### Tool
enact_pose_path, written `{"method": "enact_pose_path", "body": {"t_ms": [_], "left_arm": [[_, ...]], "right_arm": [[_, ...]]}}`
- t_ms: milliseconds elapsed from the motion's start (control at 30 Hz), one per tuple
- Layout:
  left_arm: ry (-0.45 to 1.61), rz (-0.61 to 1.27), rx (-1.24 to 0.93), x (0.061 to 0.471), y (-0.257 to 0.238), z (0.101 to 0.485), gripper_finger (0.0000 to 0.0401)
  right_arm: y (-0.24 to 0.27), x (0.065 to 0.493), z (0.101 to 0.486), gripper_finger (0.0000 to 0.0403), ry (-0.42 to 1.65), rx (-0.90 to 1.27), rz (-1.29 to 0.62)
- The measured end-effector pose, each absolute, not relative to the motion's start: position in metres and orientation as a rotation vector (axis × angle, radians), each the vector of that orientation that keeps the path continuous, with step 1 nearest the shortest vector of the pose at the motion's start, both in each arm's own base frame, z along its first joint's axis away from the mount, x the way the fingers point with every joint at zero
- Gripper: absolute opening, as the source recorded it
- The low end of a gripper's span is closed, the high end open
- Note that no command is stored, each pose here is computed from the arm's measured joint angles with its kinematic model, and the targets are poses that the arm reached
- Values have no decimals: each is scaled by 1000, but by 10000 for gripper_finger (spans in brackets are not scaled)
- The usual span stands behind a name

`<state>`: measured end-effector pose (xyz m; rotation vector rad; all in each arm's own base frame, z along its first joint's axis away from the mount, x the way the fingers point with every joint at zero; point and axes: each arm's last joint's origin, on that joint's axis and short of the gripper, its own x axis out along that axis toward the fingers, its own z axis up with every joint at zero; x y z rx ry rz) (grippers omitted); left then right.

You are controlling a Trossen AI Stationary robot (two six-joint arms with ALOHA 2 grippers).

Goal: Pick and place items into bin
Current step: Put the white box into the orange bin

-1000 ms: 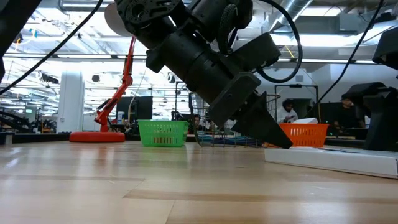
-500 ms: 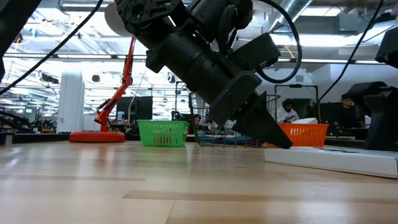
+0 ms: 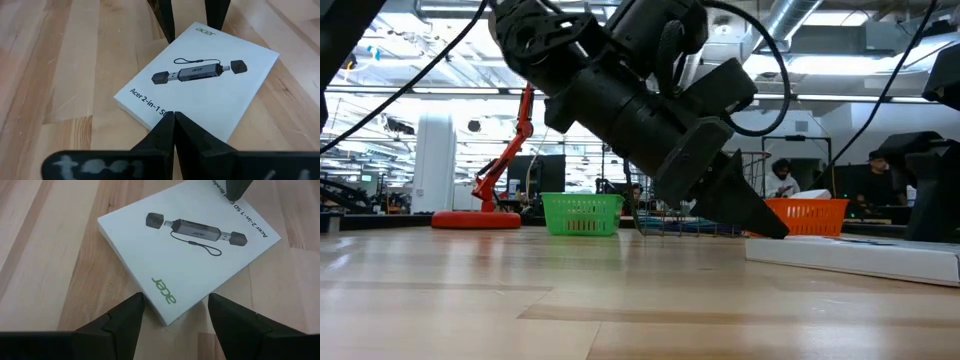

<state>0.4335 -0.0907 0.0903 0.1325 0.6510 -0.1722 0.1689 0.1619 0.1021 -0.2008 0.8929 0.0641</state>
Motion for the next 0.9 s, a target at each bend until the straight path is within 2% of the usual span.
{"method": "enact_pose_path", "body": {"t_ms": [900], "left_arm": [[636, -157, 81, 425, -89, 81, 0]], "right_arm": [[162, 169, 102, 221, 897, -200, 65]]}}
